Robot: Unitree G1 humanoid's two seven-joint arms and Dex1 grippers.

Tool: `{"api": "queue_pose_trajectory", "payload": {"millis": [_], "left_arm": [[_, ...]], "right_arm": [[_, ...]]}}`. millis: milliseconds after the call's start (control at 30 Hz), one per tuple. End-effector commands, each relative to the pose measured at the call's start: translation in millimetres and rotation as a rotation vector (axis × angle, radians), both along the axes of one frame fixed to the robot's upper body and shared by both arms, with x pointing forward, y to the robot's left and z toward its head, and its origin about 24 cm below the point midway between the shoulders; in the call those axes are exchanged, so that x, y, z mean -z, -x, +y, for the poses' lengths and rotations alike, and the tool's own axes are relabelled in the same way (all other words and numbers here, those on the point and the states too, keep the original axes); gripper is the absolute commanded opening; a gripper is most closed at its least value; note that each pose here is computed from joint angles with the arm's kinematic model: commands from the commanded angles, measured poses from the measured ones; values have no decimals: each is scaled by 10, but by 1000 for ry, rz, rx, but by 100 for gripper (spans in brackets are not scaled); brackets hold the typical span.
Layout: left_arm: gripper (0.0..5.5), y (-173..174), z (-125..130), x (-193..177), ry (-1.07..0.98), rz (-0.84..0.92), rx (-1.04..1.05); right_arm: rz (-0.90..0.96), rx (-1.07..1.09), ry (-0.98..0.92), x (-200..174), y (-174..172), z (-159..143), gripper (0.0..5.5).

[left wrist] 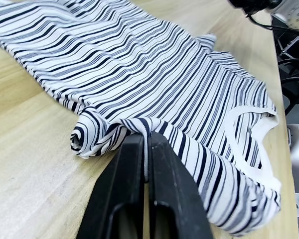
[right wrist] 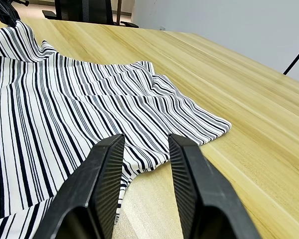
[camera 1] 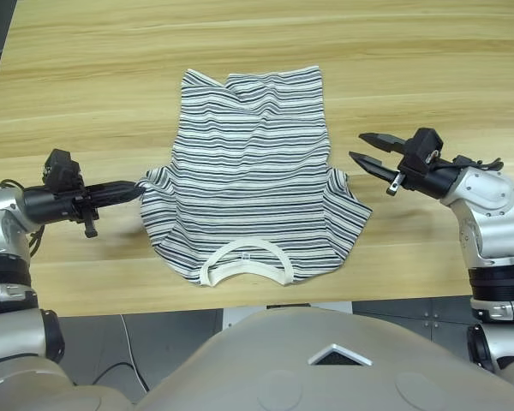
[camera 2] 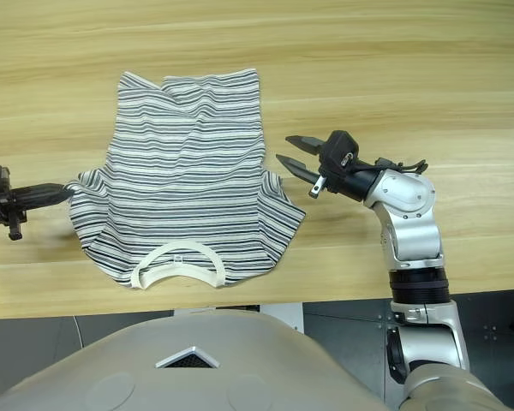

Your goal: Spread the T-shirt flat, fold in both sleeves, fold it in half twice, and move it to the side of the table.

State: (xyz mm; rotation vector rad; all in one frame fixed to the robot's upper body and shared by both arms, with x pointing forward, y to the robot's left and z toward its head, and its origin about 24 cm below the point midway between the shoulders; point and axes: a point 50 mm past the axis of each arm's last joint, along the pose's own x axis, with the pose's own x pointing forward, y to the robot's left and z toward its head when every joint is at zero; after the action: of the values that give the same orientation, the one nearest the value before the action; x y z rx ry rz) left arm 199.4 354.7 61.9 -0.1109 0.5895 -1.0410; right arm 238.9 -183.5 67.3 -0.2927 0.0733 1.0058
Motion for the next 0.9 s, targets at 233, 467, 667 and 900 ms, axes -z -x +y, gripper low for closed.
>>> {"api": "queue_pose_trajectory", "payload": {"millis": [233, 467, 667, 900], "left_arm": [[11, -7, -362, -111, 28, 4, 173], [11, -137, -743, -2, 16, 18, 252], [32, -262, -820, 169, -10, 52, 187], [152, -325, -891, 269, 13, 67, 154]], "right_arm": [[-5, -13, 8, 1, -8, 46, 164], [-6, -19, 7, 27, -16, 85, 164], [-6, -22, 2, 42, -10, 108, 164], [-3, -23, -6, 62, 2, 125, 164]]}}
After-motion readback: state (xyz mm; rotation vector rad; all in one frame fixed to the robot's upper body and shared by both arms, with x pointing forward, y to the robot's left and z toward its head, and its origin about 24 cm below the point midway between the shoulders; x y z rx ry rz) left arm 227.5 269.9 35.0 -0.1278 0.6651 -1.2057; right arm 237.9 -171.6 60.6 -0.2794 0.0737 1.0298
